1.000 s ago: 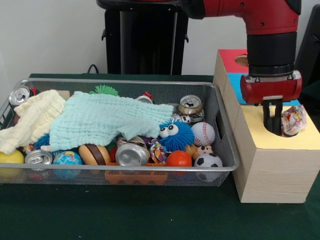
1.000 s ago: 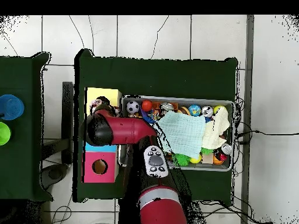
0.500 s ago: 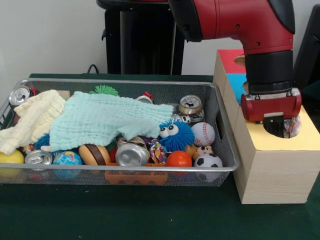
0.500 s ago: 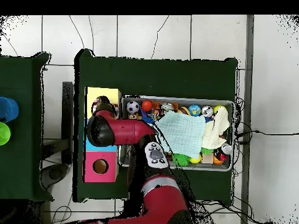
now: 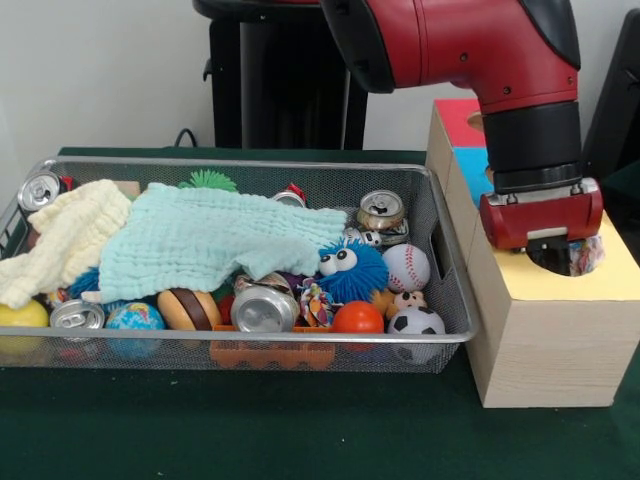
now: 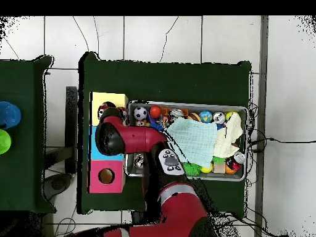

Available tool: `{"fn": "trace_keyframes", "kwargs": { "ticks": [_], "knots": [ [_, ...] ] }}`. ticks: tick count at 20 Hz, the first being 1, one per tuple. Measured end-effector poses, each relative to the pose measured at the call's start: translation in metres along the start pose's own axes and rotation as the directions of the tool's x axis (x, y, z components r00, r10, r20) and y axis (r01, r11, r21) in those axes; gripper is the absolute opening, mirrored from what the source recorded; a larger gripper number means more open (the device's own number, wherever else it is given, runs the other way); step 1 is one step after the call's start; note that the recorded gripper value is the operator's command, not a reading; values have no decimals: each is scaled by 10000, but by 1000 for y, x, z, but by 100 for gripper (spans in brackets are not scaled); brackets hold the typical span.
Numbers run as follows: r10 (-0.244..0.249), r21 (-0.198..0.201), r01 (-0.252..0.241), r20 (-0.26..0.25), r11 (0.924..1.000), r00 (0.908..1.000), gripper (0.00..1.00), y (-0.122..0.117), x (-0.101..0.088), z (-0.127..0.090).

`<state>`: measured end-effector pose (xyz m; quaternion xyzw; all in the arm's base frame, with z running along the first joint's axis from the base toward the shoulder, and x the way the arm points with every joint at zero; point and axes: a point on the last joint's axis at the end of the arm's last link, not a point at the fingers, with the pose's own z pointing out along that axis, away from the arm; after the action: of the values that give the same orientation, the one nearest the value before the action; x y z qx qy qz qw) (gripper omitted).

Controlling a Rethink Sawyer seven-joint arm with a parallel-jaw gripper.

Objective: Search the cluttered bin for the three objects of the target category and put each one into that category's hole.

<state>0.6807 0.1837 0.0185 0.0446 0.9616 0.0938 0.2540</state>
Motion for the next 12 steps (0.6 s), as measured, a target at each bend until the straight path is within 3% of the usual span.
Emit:
{"fn": "trace_keyframes", "kwargs": {
  "ticks": [5,8,12],
  "knots": [
    [-69,-30,69,-106,10000,9999,0,3,1,-2],
    [-229,-32,227,-696,9997,9973,0,11,8,-14],
    [-356,14,363,-1602,9993,9865,0,17,12,-43]
  ]
}}
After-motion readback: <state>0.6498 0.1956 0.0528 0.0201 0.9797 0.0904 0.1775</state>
